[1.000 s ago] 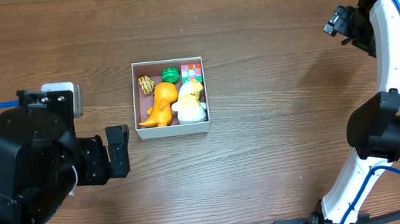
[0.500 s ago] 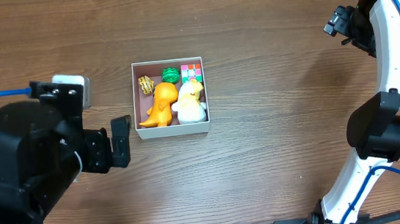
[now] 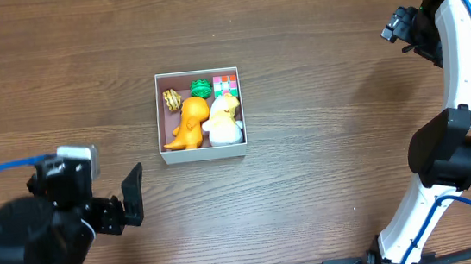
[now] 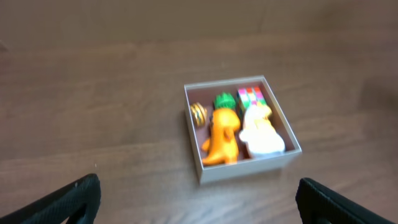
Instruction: Pack container
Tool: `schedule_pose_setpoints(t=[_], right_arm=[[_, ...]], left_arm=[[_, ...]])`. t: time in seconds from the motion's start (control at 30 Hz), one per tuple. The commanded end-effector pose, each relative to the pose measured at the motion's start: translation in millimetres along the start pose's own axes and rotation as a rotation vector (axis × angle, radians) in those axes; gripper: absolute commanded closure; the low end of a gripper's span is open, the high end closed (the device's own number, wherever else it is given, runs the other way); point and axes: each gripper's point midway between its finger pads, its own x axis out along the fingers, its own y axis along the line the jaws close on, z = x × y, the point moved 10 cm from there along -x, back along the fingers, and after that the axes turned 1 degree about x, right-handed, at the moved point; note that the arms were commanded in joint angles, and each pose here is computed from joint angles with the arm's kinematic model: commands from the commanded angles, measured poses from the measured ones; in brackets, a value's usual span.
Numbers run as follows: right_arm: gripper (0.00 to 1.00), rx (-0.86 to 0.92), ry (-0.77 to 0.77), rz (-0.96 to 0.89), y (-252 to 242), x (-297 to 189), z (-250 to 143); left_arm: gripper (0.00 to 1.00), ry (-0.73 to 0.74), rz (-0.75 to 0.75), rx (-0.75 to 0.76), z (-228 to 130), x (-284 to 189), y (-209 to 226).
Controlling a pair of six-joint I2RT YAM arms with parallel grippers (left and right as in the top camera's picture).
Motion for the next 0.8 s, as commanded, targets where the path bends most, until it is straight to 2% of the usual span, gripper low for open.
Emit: schedule_pose_setpoints(t=[0.0, 0.3, 0.5, 0.77], right_arm=[[0.00, 0.007, -0.011, -0.001, -1, -3, 1], [0.00, 0.007, -0.011, -0.001, -1, -3, 1], [0.00, 0.007, -0.011, -0.001, -1, -3, 1], [0.00, 0.007, -0.011, -0.001, -1, -3, 1]], left_arm=[[0.00, -0.096, 0.011, 0.018, -25, 2, 3], [0.00, -0.201, 0.053, 0.004, -67, 33, 13], [0.00, -0.243, 0.024, -0.003, -88, 53, 17], [0.00, -0.285, 0.002, 0.143, -109, 64, 17]])
